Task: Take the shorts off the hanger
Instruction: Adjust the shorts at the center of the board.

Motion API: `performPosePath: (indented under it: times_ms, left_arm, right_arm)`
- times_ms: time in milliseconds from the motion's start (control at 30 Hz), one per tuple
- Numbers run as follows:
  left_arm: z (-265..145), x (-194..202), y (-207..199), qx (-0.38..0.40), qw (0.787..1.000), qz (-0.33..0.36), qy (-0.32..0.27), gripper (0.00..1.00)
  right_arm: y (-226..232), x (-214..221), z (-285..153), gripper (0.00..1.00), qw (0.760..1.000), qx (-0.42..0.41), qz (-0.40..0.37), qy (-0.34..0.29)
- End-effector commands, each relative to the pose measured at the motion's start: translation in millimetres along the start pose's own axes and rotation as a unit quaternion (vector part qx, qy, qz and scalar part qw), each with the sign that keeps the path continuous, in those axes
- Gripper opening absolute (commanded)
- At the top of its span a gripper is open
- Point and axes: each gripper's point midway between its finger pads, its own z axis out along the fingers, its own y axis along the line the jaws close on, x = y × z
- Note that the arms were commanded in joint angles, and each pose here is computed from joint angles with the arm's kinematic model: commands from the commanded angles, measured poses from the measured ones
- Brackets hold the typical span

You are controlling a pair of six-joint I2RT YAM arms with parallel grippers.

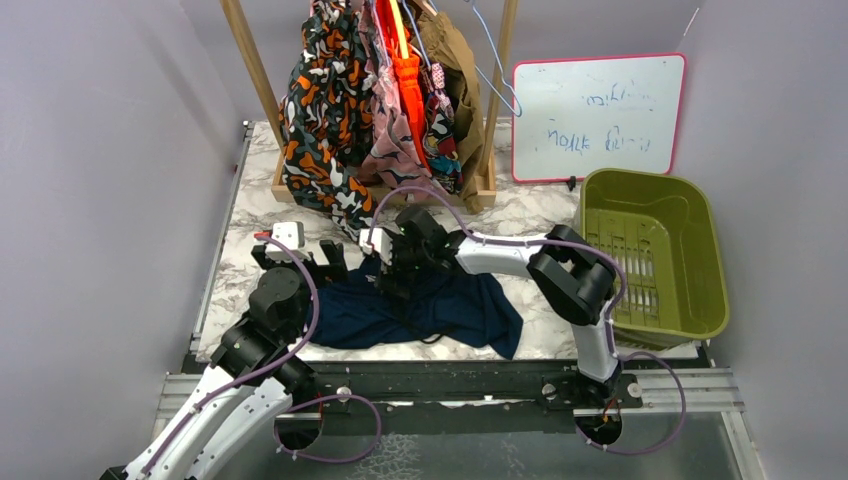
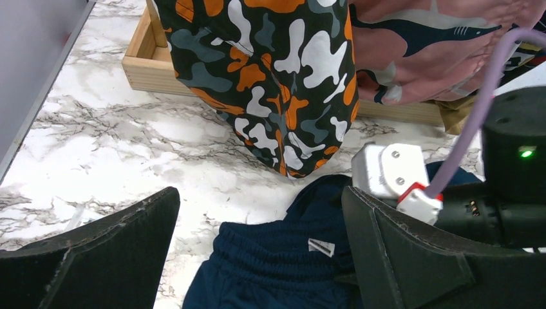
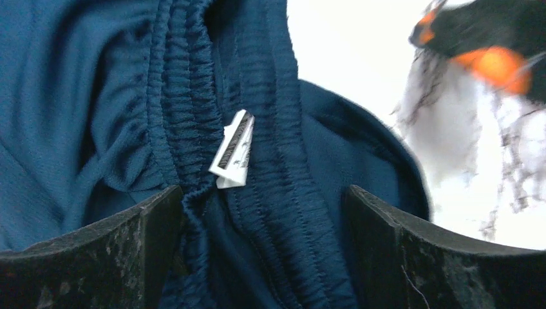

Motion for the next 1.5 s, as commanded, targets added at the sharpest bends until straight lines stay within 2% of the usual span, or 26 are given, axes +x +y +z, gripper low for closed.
performPosePath:
  times_ms: [0, 100, 267, 300, 367, 533, 667, 800, 933, 1100, 1200, 1267, 1367, 1467]
  left_arm:
    - [1, -2, 2, -0.006, 1.000, 0.002, -0.002, 0.99]
    - [1, -2, 2, -0.005, 1.000, 0.001, -0.002, 0.99]
    - [0, -3, 2, -0.005, 1.000, -0.001, -0.004, 0.99]
    - [0, -2, 2, -0.004, 1.000, 0.000, -0.003, 0.99]
    - [0, -2, 1, -0.001, 1.000, 0.001, -0.002, 0.99]
    - [1, 0, -1, 0.002, 1.000, 0.002, 0.003, 0.99]
    - [2, 0, -2, 0.002, 1.000, 0.003, 0.004, 0.99]
    - [2, 0, -2, 0.002, 1.000, 0.002, 0.005, 0.99]
    - [1, 0, -2, 0.004, 1.000, 0.000, 0.003, 0.99]
    - [0, -1, -1, 0.003, 1.000, -0.001, 0.001, 0.99]
    - [0, 0, -2, 0.004, 1.000, -0.001, 0.001, 0.99]
    - [0, -1, -1, 0.004, 1.000, -0.002, 0.000, 0.99]
    - [0, -2, -1, 0.003, 1.000, -0.003, -0.001, 0.99]
    - [0, -2, 0, 0.002, 1.000, -0.003, -0.002, 0.99]
  right_arm:
    - [27, 41, 8, 0.92, 0.998, -0.031, 0.041, 0.039]
    - [44, 58, 3, 0.68, 0.997, -0.051, 0.046, 0.047]
    - [71, 81, -9, 0.19, 0.992, -0.088, 0.060, 0.068]
    - [74, 82, -12, 0.12, 0.992, -0.088, 0.062, 0.069]
    - [73, 79, -20, 0.04, 0.993, -0.068, 0.070, 0.060]
    - [63, 40, -62, 0.01, 0.999, 0.007, 0.045, -0.016]
    - [45, 3, -106, 0.01, 0.990, 0.099, 0.044, -0.090]
    - [23, -23, -154, 0.01, 0.968, 0.200, 0.058, -0.138]
    - [6, -53, -210, 0.01, 0.933, 0.288, 0.074, -0.203]
    - [-4, -92, -264, 0.01, 0.900, 0.339, 0.088, -0.260]
    - [-10, -83, -271, 0.01, 0.888, 0.362, 0.141, -0.246]
    - [-14, -53, -267, 0.01, 0.867, 0.392, 0.220, -0.217]
    - [8, -4, -238, 0.01, 0.868, 0.362, 0.299, -0.161]
    - [31, 41, -224, 0.01, 0.845, 0.353, 0.388, -0.104]
